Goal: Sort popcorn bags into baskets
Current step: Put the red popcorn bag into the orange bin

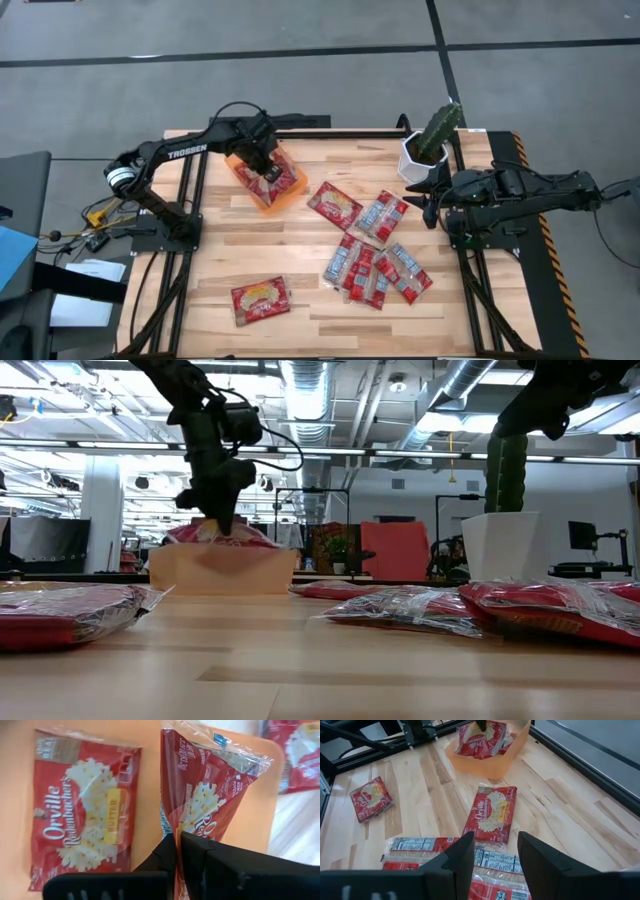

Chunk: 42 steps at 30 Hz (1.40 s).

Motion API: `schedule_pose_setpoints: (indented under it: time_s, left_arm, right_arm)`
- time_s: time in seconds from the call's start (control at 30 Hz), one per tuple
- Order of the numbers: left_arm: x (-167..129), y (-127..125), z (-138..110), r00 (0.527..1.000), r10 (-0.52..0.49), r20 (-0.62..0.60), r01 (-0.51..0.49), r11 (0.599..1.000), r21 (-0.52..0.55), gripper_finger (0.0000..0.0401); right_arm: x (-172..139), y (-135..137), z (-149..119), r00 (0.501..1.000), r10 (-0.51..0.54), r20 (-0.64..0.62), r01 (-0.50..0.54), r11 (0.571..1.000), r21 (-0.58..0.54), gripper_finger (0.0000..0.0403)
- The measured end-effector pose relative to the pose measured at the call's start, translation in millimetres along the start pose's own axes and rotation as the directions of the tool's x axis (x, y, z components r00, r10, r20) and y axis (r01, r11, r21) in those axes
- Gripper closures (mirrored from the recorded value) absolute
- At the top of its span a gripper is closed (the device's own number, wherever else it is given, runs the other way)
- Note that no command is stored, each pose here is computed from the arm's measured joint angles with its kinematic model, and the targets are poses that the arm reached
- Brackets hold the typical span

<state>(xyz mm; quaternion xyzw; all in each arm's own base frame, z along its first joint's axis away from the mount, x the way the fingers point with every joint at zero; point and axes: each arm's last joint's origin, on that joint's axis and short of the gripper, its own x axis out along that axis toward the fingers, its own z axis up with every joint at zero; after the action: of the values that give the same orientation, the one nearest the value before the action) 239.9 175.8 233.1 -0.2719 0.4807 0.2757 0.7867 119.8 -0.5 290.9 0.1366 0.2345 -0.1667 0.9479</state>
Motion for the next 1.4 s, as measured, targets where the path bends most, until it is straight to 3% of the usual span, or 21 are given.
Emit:
schedule_pose_setpoints:
  time_s: [0.3,0.77,0.97,1.03,1.13,1.27,1.4]
  left_arm:
    - [4.4,-8.8,0.2,1.0,-0.022,0.001,0.022,1.0,-0.003,0.038]
    - [12.6,-18.5,3.6,0.999,-0.039,-0.024,0.039,0.999,0.003,0.0227]
    - [2.4,-18.1,9.6,0.999,0.052,-0.015,-0.052,0.998,0.028,0.0211]
    - [2.5,-19.6,10.5,1.0,0.015,-0.011,-0.015,1.0,0.007,0.0223]
    - [2.8,-41.7,15.0,0.99,-0.129,0.054,0.127,0.991,0.038,0.0245]
    - [-0.4,-87.6,17.6,0.941,-0.285,0.182,0.248,0.948,0.2,0.0257]
    - [-6.9,-129.6,17.6,0.863,-0.387,0.325,0.246,0.884,0.397,0.0239]
  right_arm:
    - [0.0,0.0,0.0,1.0,0.001,0.0,-0.001,1.0,0.0,0.0231]
    - [0.0,0.1,0.0,1.0,0.001,0.0,-0.001,1.0,0.0,0.0216]
    - [0.0,0.1,0.0,1.0,0.001,0.0,-0.001,1.0,0.001,0.0219]
    - [0.0,0.1,0.0,1.0,0.001,0.0,-0.001,1.0,0.003,0.0222]
    - [0.0,0.1,0.0,1.0,0.001,0.0,-0.001,1.0,0.018,0.0225]
    - [0.0,0.1,0.0,1.0,0.001,0.0,-0.001,1.0,0.018,0.0221]
    - [0.0,0.1,0.0,1.0,0.001,0.0,-0.001,1.0,0.018,0.0213]
